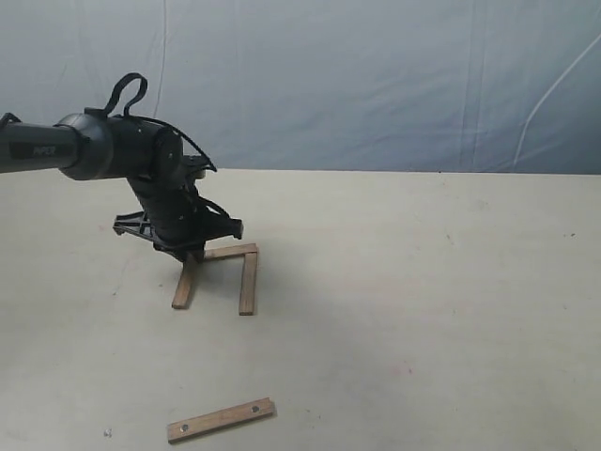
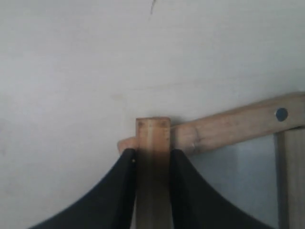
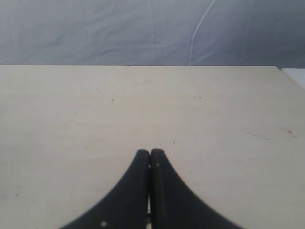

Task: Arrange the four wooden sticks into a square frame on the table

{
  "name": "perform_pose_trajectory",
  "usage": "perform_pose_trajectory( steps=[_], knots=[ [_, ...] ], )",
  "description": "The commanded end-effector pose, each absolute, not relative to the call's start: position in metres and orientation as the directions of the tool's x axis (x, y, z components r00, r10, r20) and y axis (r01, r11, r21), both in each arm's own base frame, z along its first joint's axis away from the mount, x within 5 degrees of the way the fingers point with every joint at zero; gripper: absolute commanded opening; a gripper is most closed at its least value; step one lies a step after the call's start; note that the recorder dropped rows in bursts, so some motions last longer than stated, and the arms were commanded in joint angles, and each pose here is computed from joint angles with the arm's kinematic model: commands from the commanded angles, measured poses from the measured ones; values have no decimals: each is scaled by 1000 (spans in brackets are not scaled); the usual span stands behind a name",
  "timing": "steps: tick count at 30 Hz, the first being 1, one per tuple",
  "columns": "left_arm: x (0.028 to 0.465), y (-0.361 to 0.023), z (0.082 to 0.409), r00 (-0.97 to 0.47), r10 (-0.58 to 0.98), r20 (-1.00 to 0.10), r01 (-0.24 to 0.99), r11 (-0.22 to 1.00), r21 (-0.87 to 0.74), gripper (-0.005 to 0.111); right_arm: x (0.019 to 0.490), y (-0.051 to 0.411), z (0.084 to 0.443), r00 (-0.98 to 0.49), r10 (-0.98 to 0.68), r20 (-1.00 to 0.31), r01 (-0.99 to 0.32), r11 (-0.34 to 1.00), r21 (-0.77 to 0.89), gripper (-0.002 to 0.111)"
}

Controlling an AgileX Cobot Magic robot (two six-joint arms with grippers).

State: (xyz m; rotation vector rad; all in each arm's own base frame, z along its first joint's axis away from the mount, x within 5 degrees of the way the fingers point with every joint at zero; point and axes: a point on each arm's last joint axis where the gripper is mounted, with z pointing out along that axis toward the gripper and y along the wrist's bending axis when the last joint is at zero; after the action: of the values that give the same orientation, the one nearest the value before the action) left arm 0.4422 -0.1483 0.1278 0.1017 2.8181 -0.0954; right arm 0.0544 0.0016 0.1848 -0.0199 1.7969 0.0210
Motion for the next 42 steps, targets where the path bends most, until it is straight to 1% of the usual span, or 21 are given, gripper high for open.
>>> perform_pose_trajectory(
  steps=[1, 2, 3, 6, 11, 13, 14, 15, 16, 20, 23, 25, 28, 29, 32, 33, 34, 35, 38, 40, 42],
  knots=[
    [443, -151, 121, -951, 19, -307, 47, 995, -83, 17, 54, 2, 186, -216, -3, -976, -30, 1000, 4, -1],
    [443, -151, 121, -949, 16, -314, 46, 995, -86, 24, 54, 2, 186, -216, -3, -976, -30, 1000, 4, -1],
    [445, -151, 122, -944, 9, -331, 43, 995, -93, 38, 54, 2, 186, -216, -1, -976, -30, 1000, 5, -1],
    [448, -152, 124, -933, -24, -359, 19, 993, -116, 54, 54, 2, 186, -216, -1, -976, -30, 1000, 5, -1],
    [450, -151, 157, -893, -28, -449, 33, 991, -127, 56, 54, 2, 186, -216, -1, -976, -30, 1000, 5, -1],
    [446, -148, 182, -873, -12, -487, 47, 993, -108, 47, 54, 2, 186, -216, -1, -976, -30, 1000, 5, -1],
    [442, -142, 204, -859, 26, -512, 64, 996, -56, 29, 54, 2, 186, -216, -1, -976, -30, 1000, 5, -1],
    [439, -135, 215, -855, 32, -518, 59, 998, -35, 18, 54, 2, 186, -216, -1, -976, -30, 1000, 5, -1],
    [433, -122, 237, -856, 17, -517, 32, 999, -20, 0, 54, 2, 186, -216, -1, -976, -30, 1000, 5, -1],
    [394, -70, 274, -848, -29, -530, -32, 999, -3, 0, 54, 2, 186, -216, -1, -976, -30, 1000, 5, -1],
    [347, -41, 298, -769, -106, -630, -64, 994, -89, 0, 54, 2, 186, -216, -1, -976, -30, 1000, 5, -1],
    [294, -33, 316, -651, -181, -738, -55, 980, -192, 0, 54, 2, 186, -212, -2, -977, -30, 1000, 5, -1],
    [229, -33, 344, -493, -270, -827, -5, 952, -307, 0, 55, 2, 188, -190, -1, -982, -30, 1000, 5, -1],
    [192, -32, 351, -416, -301, -858, 35, 938, -346, 0, 55, 2, 189, -182, -1, -983, -30, 1000, 5, -1],
    [129, -25, 346, -292, -350, -890, 99, 915, -392, 0, 55, 2, 191, -153, -2, -988, -29, 1000, 3, -1],
    [99, -21, 338, -229, -361, -904, 130, 909, -396, 0, 56, 1, 196, -103, -19, -994, -27, 999, -16, -1],
    [85, -19, 334, -194, -367, -910, 146, 906, -396, 0, 56, 1, 200, -55, -28, -998, -26, 999, -26, -1],
    [62, -15, 320, -150, -375, -915, 169, 902, -397, 0, 56, 1, 211, 68, -25, -997, -23, 999, -26, -1],
    [40, -13, 295, -110, -401, -910, 197, 888, -415, 0, 53, 1, 229, 259, 9, -966, -21, 1000, 3, -1],
    [31, -12, 280, -89, -412, -907, 212, 882, -421, 0, 49, -1, 241, 386, 109, -916, -40, 994, 101, -1],
    [35, -13, 267, -107, -452, -886, 212, 860, -464, 0, 46, -4, 248, 444, 372, -815, -146, 928, 343, -1]
  ],
)
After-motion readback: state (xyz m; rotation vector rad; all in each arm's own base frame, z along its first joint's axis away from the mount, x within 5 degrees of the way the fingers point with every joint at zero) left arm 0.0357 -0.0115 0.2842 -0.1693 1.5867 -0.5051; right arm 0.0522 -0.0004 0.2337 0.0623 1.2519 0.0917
